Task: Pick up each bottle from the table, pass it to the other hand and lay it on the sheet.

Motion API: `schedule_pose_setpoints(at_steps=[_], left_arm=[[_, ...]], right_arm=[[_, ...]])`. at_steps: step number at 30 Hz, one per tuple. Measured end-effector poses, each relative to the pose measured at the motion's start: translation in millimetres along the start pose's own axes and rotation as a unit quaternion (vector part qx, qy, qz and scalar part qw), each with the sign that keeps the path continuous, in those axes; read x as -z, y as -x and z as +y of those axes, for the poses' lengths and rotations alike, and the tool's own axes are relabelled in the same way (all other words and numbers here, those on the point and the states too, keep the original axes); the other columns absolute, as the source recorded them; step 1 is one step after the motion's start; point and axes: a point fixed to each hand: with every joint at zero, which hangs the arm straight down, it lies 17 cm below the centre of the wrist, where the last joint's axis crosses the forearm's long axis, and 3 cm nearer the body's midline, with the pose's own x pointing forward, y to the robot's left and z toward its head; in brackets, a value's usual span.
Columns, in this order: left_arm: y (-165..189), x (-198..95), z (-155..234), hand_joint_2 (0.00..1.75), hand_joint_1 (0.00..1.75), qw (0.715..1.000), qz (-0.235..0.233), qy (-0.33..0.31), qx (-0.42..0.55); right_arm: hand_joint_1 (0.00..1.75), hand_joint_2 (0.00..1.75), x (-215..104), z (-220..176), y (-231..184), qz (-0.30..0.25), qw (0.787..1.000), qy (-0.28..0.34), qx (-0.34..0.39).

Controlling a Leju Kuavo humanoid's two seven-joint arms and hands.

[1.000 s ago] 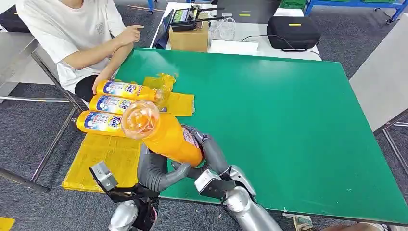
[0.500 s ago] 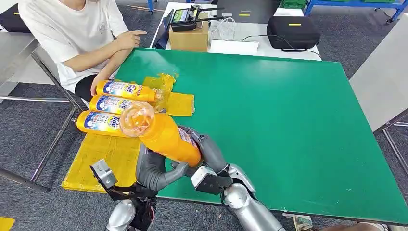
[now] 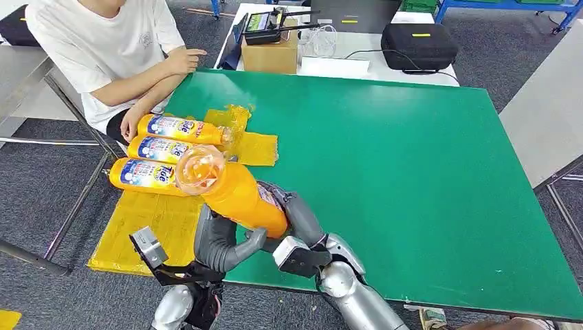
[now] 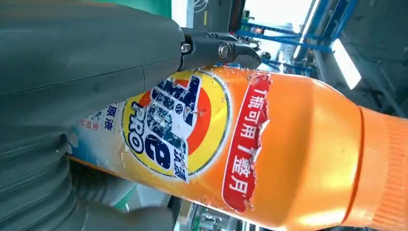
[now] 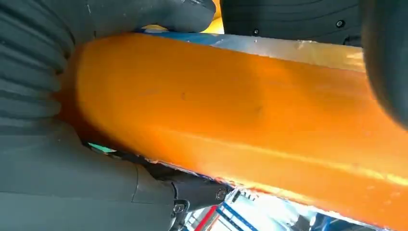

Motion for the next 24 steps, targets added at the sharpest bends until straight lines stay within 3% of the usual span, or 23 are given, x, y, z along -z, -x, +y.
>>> schedule_pose_setpoints(at_steps=[6,7,8,24], left_arm=[[2.0,-0.3,0.4,1.75,1.75,1.0,0.005,0.002,-0.003],[7.7,-1.5,2.6,1.75,1.75,1.0,0.018,0.0,-0.011],[12.3,-2.2,5.7,1.75,1.75,0.999,0.029,-0.002,-0.022],[22.7,1.2,8.3,1.75,1.75,0.998,0.057,-0.019,0.016]], right_arm=[[1.75,1.75,0.3,0.9,0.9,0.001,1.0,-0.003,-0.001],[1.27,1.75,0.0,3.0,4.4,0.004,1.0,-0.011,-0.007],[0.0,0.0,-0.5,6.1,8.5,0.009,1.0,-0.019,-0.012],[0.0,0.0,-10.0,-1.8,8.4,0.022,0.998,0.053,-0.005]])
